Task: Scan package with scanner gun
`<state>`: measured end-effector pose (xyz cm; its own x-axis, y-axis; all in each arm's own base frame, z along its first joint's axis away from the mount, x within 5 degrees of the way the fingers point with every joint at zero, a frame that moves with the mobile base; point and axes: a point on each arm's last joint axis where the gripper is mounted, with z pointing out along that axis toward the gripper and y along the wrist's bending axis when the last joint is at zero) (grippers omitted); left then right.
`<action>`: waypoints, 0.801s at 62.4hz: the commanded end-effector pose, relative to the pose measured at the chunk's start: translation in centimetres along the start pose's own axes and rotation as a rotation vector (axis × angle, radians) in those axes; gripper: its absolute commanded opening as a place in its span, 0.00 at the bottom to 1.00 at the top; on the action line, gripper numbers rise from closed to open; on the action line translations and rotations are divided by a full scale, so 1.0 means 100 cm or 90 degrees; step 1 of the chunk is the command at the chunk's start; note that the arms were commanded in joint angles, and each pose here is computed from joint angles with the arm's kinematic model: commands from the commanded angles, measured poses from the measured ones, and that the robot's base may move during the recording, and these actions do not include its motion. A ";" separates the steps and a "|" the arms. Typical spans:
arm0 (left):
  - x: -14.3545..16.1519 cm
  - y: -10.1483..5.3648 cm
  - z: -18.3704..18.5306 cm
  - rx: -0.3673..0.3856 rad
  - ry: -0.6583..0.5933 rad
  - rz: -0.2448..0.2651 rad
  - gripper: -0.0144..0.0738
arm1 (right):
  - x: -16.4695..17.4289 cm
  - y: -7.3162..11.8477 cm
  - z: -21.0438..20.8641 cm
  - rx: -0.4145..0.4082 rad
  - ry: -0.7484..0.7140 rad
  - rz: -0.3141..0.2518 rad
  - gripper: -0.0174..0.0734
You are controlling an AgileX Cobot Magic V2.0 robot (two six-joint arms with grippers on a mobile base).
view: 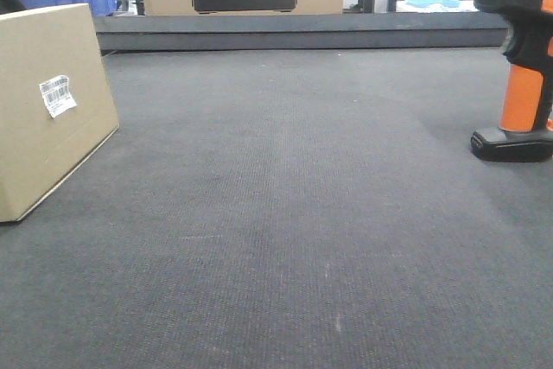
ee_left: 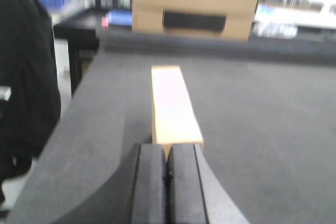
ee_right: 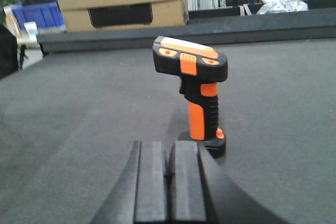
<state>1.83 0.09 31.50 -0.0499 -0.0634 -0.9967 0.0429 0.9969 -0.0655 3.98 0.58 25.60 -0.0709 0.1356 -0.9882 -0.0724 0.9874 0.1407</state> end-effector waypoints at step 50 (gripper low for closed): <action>0.007 0.002 -0.009 -0.007 0.012 0.006 0.06 | -0.020 0.002 -0.009 0.006 -0.036 -0.029 0.01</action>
<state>0.95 0.24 30.82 -0.0857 -0.0542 -0.9948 0.0315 0.9979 -0.0571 3.28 0.45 27.42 -0.0286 0.0996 -0.9946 -0.0669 0.9926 0.1013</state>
